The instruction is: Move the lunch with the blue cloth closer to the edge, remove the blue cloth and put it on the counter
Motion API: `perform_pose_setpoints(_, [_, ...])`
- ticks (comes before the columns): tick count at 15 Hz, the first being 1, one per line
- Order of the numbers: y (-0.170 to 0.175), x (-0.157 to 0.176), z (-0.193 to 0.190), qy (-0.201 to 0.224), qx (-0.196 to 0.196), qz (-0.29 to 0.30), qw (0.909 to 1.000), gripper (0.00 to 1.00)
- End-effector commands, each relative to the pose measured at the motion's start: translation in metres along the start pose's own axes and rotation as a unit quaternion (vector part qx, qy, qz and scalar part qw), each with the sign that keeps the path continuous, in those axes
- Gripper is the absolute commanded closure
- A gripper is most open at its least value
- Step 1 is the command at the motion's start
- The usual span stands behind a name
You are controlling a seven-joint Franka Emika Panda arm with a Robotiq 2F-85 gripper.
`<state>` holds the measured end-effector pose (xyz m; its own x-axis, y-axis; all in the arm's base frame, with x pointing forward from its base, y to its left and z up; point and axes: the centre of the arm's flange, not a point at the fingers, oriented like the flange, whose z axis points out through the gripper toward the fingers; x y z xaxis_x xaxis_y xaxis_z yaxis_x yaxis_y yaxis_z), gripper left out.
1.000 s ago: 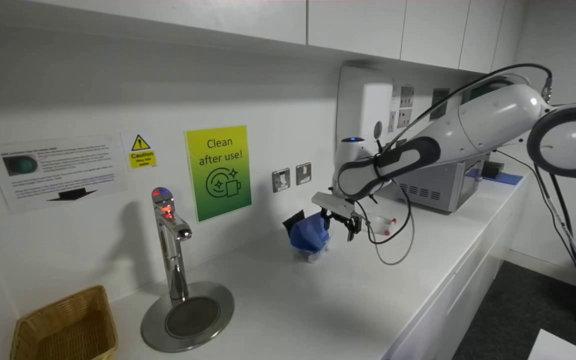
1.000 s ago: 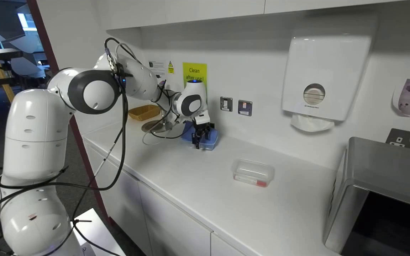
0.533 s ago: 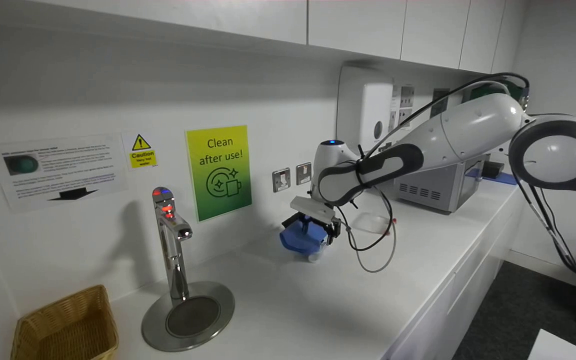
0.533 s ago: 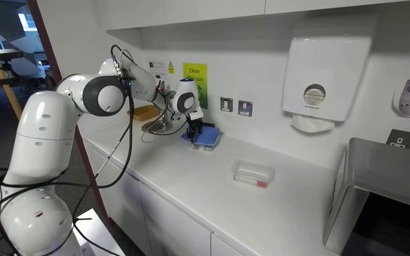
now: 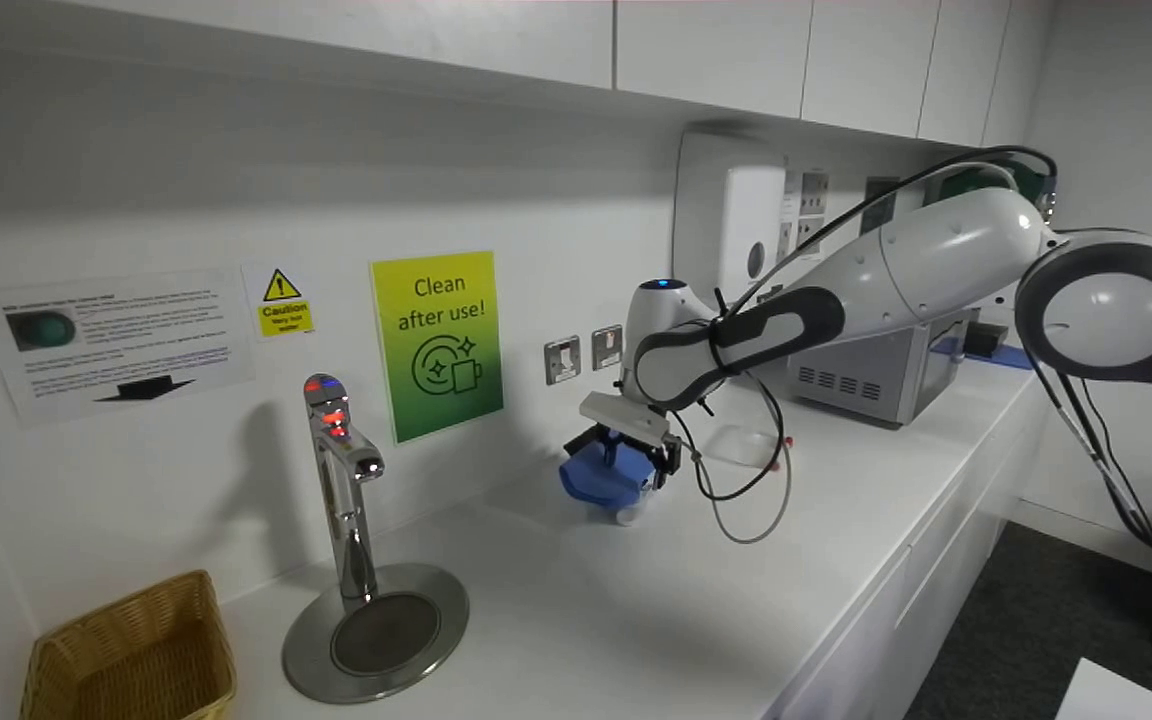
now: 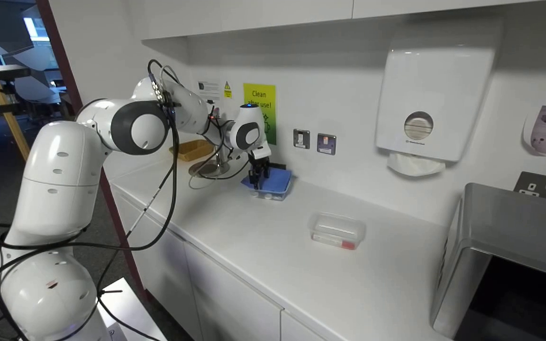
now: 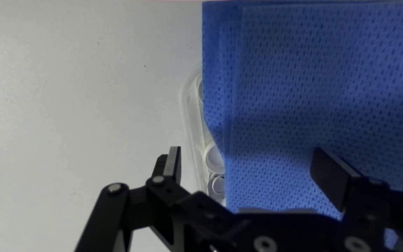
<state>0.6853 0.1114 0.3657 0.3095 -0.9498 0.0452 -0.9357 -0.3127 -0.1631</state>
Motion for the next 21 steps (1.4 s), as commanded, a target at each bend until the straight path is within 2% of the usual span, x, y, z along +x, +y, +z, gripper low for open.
perform_pose_setpoints(1, [0.008, 0.006, -0.003, -0.013, -0.025, -0.009, 0.9996, 0.00])
perform_pose_setpoints(7, [0.018, 0.003, 0.005, -0.014, -0.068, -0.015, 0.9974, 0.00])
perform_pose_setpoints(16, [0.023, 0.013, 0.024, -0.018, -0.097, -0.003, 0.9951, 0.00])
perform_pose_setpoints(17, [0.024, 0.014, 0.028, -0.018, -0.100, -0.001, 0.9948, 0.07])
perform_pose_setpoints(18, [0.024, 0.015, 0.031, -0.018, -0.102, -0.001, 0.9946, 0.26])
perform_pose_setpoints(21, [0.025, 0.016, 0.034, -0.018, -0.106, 0.000, 0.9942, 0.47])
